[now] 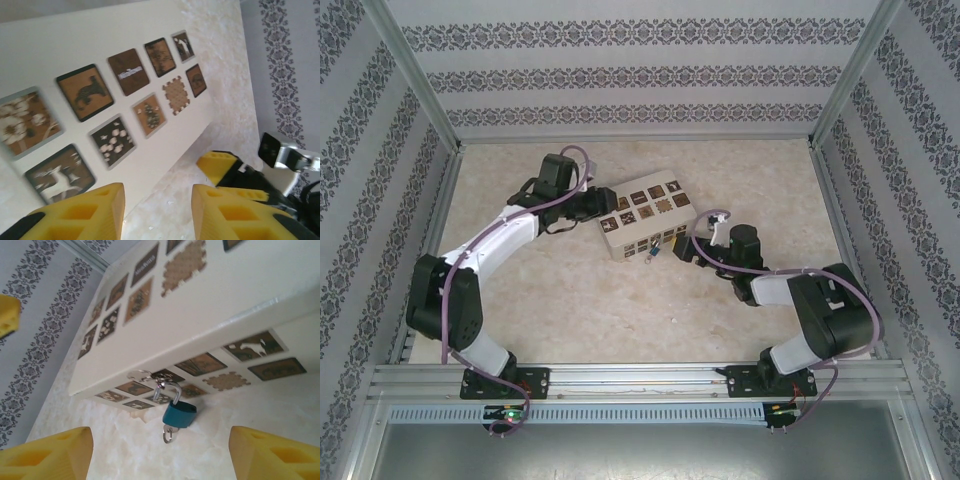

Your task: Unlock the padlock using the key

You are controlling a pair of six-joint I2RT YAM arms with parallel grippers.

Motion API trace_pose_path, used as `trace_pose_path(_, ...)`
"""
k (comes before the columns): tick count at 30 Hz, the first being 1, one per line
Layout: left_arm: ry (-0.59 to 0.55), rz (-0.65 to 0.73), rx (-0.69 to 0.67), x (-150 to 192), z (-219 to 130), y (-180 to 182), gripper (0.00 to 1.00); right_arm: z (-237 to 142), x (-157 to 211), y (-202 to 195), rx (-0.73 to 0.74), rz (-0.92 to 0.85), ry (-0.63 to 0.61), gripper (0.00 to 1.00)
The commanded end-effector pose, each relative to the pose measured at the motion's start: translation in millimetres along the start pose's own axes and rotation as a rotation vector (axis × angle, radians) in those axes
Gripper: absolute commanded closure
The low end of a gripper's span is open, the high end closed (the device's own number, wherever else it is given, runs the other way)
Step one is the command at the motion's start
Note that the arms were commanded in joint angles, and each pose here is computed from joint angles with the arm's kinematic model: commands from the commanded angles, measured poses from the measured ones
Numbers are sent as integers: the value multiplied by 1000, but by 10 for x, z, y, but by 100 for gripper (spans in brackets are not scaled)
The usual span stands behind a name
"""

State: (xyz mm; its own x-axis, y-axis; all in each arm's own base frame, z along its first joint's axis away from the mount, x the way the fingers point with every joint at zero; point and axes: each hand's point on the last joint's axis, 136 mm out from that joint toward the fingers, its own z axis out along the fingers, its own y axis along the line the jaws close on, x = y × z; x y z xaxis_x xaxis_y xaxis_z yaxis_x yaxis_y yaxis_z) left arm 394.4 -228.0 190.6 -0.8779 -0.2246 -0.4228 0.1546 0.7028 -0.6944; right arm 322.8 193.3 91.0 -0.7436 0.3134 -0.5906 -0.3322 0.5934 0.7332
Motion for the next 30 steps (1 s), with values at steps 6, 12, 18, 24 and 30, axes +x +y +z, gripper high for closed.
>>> trace_pose_path(6,138,30,17,165,414,-132,63,242,39,104,-67,54,3,29)
trace_pose_path(12,194,34,16,237,643,-116,67,386,99,106,-87,68,8,28)
trace_pose_path(18,246,16,-17,369,771,51,69,491,97,105,-92,46,12,29)
trace_pose_path(24,286,2,-47,499,815,187,69,568,81,103,-101,23,14,28)
trace_pose_path(30,295,-9,-48,545,829,220,69,640,78,127,-117,18,18,27)
